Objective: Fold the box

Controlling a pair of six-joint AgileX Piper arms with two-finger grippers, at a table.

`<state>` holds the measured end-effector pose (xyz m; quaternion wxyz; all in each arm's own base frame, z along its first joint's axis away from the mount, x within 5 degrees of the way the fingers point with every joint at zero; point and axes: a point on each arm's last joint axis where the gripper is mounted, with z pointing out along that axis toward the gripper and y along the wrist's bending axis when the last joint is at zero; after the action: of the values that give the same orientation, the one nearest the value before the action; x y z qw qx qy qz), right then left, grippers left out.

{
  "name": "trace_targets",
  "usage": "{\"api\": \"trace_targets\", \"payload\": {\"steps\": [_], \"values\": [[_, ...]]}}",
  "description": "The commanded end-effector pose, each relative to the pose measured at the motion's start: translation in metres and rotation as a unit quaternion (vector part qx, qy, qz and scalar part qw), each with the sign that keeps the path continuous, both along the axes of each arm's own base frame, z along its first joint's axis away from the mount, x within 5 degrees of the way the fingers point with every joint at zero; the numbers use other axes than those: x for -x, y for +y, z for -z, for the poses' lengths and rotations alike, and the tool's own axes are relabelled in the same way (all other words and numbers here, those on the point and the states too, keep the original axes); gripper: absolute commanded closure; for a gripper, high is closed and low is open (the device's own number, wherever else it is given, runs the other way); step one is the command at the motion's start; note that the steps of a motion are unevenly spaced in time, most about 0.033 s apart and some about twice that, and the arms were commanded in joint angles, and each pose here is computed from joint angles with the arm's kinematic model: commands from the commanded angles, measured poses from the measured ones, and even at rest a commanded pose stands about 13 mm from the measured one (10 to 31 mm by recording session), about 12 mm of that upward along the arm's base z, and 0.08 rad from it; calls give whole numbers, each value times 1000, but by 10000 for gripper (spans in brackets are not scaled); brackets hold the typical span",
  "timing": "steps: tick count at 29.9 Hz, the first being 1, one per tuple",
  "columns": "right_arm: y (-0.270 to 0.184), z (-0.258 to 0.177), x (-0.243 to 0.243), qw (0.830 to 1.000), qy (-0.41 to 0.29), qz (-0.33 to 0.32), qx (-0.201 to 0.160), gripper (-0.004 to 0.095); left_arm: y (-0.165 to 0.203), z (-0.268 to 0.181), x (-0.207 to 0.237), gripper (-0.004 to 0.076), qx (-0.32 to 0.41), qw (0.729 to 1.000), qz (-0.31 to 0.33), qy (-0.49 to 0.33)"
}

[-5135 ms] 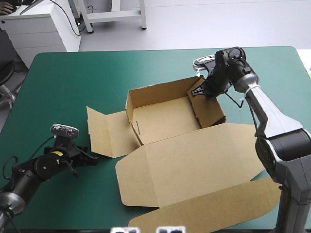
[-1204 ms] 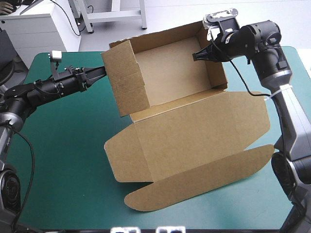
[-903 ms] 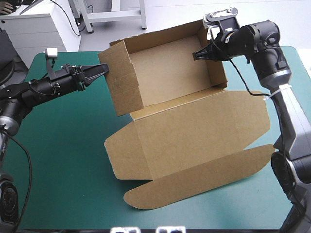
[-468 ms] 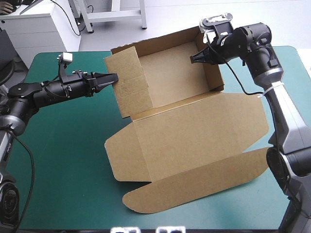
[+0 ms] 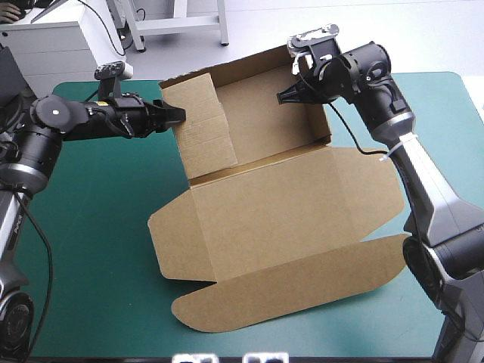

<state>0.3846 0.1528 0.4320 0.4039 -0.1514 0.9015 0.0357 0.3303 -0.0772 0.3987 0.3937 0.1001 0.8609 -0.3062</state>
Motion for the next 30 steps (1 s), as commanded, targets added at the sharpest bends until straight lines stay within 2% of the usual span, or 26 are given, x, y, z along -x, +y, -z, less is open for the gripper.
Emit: {"api": "trace_targets", "payload": {"steps": [1,8,11,17,27,30], "values": [[2,-37,18,996,-74,-6,-39,921,-11,-29,10,356,-21,998,-43,-32],[5,-37,20,996,-68,-4,-52,920,-24,-12,6,356,-90,989,-114,26],[7,-37,21,996,-62,-8,-64,920,-26,-8,4,357,-86,987,-133,42],[22,-39,27,994,-69,-22,-80,920,-31,3,-10,451,-68,986,-143,49],[30,-40,31,993,-65,-35,-88,921,-35,14,-24,450,-59,986,-148,45],[29,-40,31,994,-68,-36,-82,921,-35,16,-22,402,-85,987,-127,43]]}}
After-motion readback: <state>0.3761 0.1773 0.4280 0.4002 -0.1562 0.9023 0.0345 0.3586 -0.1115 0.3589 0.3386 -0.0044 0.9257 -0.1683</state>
